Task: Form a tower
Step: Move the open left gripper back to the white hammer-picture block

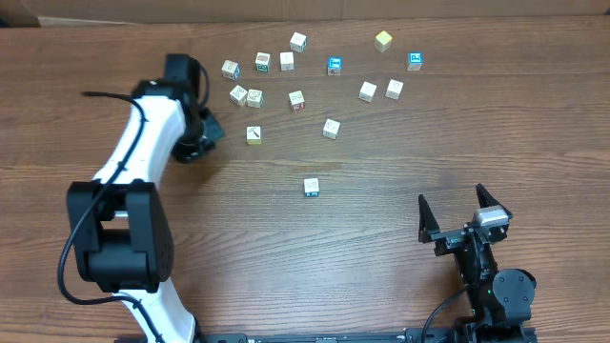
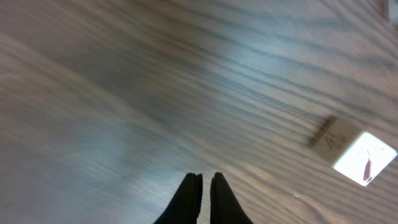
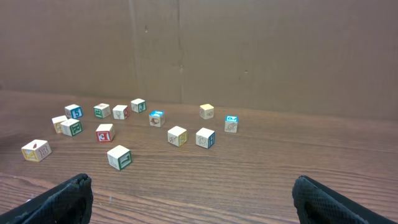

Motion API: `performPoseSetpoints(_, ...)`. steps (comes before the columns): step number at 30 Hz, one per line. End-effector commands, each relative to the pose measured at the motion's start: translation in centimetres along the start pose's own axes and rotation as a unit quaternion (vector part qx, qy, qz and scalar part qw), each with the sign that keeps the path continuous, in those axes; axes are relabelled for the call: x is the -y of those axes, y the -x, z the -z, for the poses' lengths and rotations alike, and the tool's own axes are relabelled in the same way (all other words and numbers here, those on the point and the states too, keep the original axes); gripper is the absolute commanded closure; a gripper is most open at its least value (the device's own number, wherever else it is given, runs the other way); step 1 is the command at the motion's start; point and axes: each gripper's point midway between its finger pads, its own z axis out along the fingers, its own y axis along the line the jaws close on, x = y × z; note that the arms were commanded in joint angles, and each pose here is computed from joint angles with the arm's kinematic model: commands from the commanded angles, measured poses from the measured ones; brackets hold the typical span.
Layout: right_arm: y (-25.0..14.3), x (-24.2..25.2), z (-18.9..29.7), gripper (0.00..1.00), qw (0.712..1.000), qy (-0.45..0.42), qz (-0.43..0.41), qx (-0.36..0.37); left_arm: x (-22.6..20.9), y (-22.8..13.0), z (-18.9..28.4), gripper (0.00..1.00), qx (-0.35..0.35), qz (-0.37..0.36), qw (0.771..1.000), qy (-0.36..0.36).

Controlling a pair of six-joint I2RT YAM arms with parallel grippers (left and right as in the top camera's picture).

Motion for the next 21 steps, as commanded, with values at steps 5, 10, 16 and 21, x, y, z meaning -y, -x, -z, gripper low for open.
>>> performPoseSetpoints(5,-0.2,0.0,0.0,0.00,1.000,-0.002,0.002,0.002,6.6,-4.3,-2.8,0.93,-0.012,-0.078,0.992,-0.103)
performPoseSetpoints(10,-0.2,0.0,0.0,0.00,1.000,-0.002,0.002,0.002,11.2,-3.8,-2.2,0.85,0.050,-0.117,0.980,-0.152)
performPoseSetpoints(16,-0.2,0.0,0.0,0.00,1.000,-0.002,0.002,0.002,14.1,-1.7,-1.0,0.89,0.124,-0.127,0.967,-0.180)
performPoseSetpoints(21,-0.2,0.0,0.0,0.00,1.000,-0.002,0.002,0.002,12.7,-4.2,-1.9,0.96,0.064,-0.133,0.976,-0.162)
